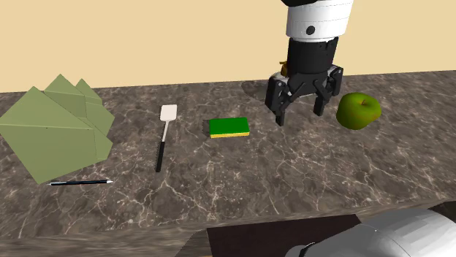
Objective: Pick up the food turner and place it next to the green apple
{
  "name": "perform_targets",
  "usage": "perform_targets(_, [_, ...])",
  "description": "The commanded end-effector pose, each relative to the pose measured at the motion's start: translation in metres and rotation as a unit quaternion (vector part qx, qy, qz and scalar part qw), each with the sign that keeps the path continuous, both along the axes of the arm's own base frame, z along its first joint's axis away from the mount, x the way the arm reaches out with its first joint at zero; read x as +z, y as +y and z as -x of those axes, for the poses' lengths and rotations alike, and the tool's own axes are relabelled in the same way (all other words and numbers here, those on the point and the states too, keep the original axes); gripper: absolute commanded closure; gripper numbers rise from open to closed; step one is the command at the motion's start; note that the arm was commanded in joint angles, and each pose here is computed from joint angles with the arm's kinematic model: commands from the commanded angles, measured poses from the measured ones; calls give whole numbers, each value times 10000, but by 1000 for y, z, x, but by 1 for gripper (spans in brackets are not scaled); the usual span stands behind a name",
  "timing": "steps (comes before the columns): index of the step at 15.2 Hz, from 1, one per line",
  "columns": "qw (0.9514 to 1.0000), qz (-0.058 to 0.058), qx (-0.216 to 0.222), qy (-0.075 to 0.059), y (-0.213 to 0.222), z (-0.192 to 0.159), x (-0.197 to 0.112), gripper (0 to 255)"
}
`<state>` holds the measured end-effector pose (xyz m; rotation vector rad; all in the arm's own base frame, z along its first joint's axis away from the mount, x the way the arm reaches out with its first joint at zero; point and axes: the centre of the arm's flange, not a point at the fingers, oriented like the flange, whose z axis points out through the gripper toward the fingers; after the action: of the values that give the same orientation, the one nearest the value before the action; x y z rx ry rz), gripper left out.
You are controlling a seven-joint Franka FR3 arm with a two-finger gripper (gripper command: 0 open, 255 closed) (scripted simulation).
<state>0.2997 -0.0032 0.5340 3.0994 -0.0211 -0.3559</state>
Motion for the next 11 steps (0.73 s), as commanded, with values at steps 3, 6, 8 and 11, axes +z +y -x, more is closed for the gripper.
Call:
perform_targets(3, [10000, -1, -67, -50, 21, -10, -10, 0])
perform_targets(6, [9998, -2, -167, -125, 51, -26, -26, 0])
perform_targets(8, [9996, -3, -234, -175, 71, -37, -36, 0])
perform_targets(11, [9991, -4, -335, -250, 102, -55, -51, 0])
